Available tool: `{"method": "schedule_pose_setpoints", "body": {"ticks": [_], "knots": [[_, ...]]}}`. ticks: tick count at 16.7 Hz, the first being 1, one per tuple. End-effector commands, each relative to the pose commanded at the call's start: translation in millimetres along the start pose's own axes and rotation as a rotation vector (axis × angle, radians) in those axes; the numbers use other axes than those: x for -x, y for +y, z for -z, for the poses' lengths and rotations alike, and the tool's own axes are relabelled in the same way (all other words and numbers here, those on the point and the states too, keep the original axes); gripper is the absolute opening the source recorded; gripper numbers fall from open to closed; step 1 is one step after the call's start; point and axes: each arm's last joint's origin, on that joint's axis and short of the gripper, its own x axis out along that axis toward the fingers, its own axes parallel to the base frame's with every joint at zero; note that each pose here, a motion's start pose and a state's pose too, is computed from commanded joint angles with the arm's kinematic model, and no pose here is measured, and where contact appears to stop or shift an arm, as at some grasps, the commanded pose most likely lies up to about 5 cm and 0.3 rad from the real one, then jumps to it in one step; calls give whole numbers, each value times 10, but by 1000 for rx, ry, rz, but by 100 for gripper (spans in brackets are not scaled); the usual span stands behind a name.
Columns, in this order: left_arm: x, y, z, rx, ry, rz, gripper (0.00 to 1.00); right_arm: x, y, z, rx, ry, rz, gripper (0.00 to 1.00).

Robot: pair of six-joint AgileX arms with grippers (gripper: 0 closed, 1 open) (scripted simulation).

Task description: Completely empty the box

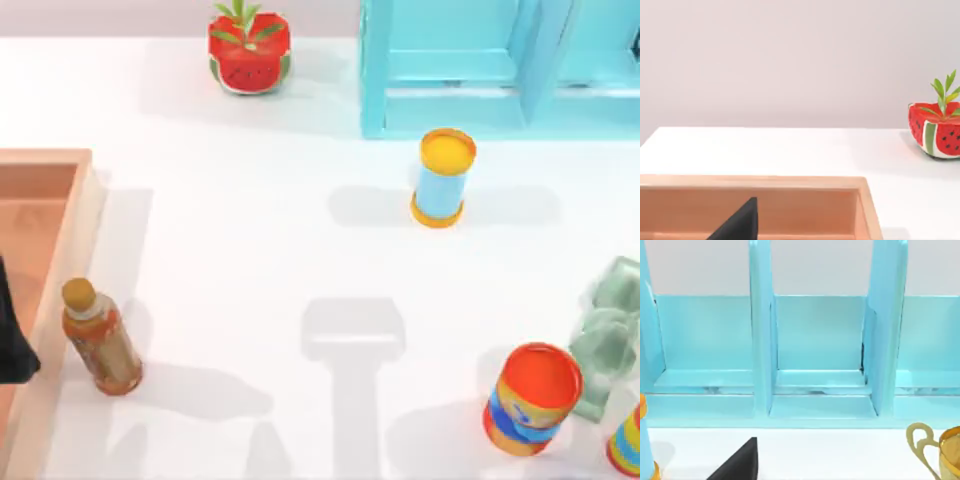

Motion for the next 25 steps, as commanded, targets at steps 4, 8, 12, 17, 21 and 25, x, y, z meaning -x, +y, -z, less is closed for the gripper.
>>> {"method": "schedule_pose_setpoints", "body": {"ticks": [4,8,12,17,21,25], "knots": [[-1,11,-56,-10,33,-10,100,0,0,0,0,0,0,100],[-52,69,-325,-55,225,-53,100,0,0,0,0,0,0,100],[-299,190,-639,-98,572,-91,100,0,0,0,0,0,0,100],[-867,469,-840,-99,1062,-82,100,0,0,0,0,0,0,100],[-1297,739,-791,-59,1381,-33,100,0,0,0,0,0,0,100],[-1528,923,-721,-22,1549,9,100,0,0,0,0,0,0,100]]}}
